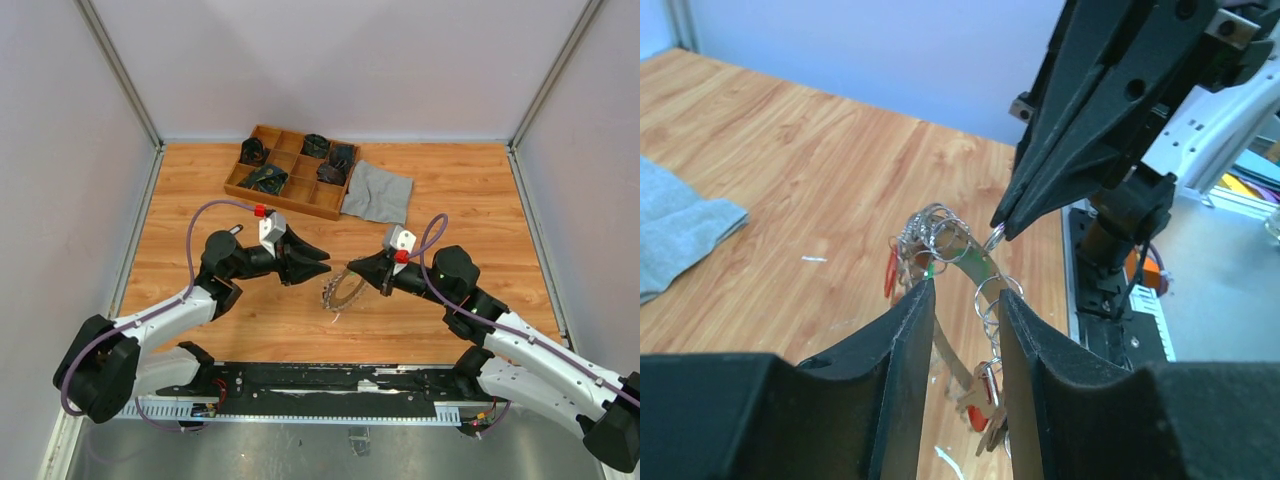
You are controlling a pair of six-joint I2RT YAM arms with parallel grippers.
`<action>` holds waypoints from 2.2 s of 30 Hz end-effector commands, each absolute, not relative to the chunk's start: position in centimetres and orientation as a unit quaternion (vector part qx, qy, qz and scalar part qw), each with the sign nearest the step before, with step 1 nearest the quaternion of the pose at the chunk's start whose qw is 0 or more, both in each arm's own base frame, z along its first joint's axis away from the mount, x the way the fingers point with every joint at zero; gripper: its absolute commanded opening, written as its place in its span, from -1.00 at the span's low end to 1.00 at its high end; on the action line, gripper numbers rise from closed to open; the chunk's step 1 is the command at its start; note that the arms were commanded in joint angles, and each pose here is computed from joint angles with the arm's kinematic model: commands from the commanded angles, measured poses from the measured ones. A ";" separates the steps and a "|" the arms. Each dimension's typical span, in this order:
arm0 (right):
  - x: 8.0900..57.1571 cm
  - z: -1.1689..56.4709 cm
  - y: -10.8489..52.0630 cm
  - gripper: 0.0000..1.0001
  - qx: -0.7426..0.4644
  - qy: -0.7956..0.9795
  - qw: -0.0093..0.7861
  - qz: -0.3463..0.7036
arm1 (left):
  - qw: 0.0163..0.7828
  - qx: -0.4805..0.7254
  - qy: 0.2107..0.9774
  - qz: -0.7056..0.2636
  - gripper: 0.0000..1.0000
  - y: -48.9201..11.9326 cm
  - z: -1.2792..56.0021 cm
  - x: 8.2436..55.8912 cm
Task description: Put the keys on the keyring
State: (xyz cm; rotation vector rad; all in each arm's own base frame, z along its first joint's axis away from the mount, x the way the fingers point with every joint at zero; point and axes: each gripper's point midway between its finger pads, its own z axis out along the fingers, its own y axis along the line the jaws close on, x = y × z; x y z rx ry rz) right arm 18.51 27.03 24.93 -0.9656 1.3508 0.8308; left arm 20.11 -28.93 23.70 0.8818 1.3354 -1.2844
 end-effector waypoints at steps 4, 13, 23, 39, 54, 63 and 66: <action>17.4 27.8 27.3 -0.99 -0.433 0.523 0.627 0.383 | 0.514 0.406 0.504 -0.563 -0.25 -29.5 25.4 18.1; 16.7 28.8 27.6 -0.99 -0.431 0.511 0.625 0.404 | 0.499 0.426 0.495 -0.570 -0.27 -30.6 25.3 17.2; 16.3 28.7 28.1 -0.99 -0.439 0.504 0.615 0.419 | 0.501 0.425 0.493 -0.570 -0.26 -31.0 25.5 17.4; 16.3 28.3 28.3 -0.99 -0.440 0.507 0.609 0.422 | 0.495 0.431 0.482 -0.581 -0.31 -31.7 25.8 16.8; 16.4 27.6 28.1 -0.97 -0.451 0.521 0.599 0.409 | 0.502 0.426 0.488 -0.573 -0.99 -31.6 26.0 16.9; 15.7 27.0 25.5 -0.20 -0.501 0.555 0.571 0.339 | 0.484 0.410 0.572 -0.519 -0.99 -31.3 23.4 18.4; 15.5 27.0 24.3 -0.10 -0.502 0.581 0.557 0.317 | 0.473 0.393 0.614 -0.495 -0.99 -31.0 22.5 18.8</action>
